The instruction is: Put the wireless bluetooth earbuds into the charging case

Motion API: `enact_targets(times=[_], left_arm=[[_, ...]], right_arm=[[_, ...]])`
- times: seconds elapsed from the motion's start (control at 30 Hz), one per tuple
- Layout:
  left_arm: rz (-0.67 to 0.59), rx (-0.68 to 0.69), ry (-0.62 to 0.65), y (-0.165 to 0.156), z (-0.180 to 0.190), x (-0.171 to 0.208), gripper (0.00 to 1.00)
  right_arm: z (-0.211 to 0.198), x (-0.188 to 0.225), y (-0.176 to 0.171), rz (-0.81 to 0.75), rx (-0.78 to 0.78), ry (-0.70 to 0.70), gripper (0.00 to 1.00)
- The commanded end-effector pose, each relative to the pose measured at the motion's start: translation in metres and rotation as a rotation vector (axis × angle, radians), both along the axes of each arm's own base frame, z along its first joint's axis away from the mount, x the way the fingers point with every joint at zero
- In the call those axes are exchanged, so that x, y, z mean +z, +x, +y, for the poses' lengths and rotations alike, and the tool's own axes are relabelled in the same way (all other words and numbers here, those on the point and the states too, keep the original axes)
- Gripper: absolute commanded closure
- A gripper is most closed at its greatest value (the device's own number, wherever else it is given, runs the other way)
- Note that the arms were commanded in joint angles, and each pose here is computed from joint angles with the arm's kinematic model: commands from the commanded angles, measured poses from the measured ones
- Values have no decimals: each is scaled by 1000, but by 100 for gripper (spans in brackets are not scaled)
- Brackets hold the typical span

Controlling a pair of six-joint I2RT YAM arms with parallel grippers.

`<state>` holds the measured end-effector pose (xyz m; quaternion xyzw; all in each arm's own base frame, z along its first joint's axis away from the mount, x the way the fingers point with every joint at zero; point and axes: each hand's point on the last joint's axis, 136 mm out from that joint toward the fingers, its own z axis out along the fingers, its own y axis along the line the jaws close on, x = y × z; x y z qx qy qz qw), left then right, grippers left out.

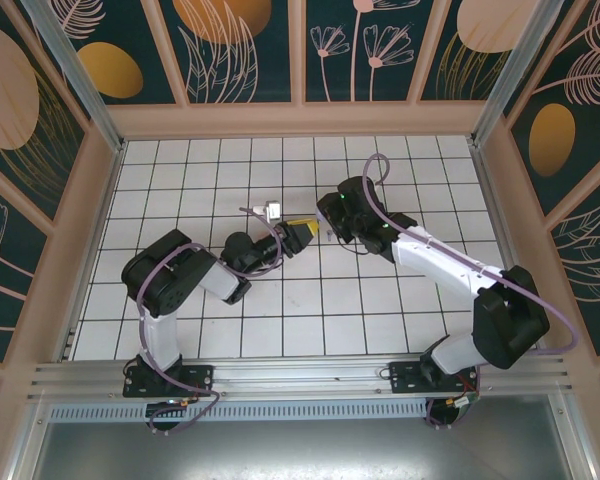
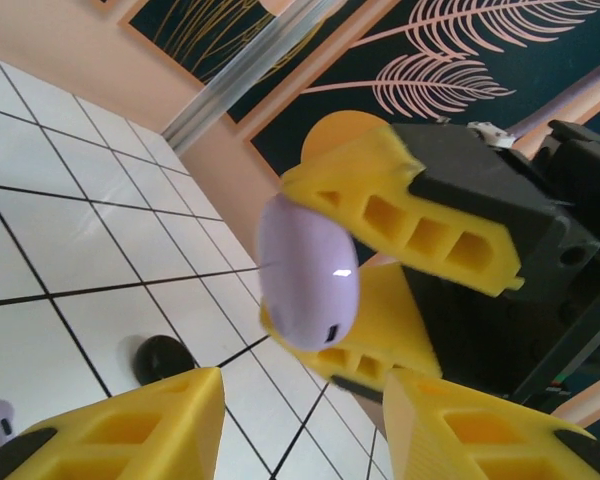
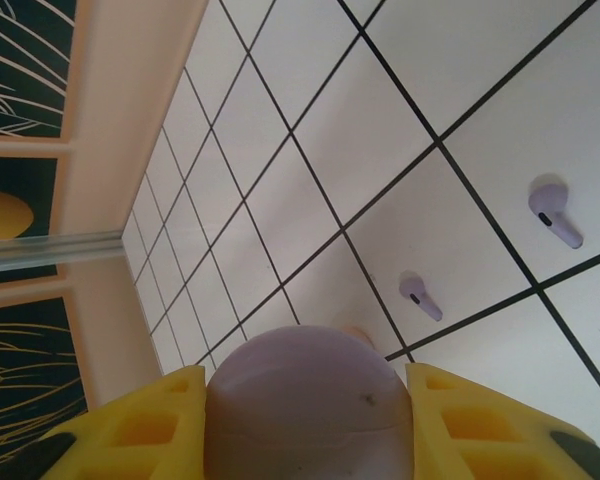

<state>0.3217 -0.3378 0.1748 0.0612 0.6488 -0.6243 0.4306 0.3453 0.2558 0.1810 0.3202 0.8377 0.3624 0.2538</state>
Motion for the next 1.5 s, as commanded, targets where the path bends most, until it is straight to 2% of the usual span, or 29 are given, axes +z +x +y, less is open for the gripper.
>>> enact_targets(times=[0.0,0.6,1.07,1.27,1.3,1.37,1.43,1.47], left_arm=[[-142,-15,-125,-6,0,42,55],[-154,-6,-137,6,-9,43,57],[-162,11,-159,8,-7,45,84],[-163,21,-191,9,-4,49,100],[-164,21,-193,9,-4,50,100],[-165,20,-195,9,-4,51,100],[-163,21,-195,8,-3,51,100],[-162,25,-196,9,-2,51,100]], right_arm=[[14,22,5,-45,17,63,71],[24,22,1,-49,44,66,72],[29,23,-4,-50,58,72,73],[30,27,-5,-55,53,79,73],[30,29,-5,-59,51,82,72],[29,31,-3,-66,45,82,63],[25,40,0,-89,31,85,43],[22,46,2,-104,26,89,37]])
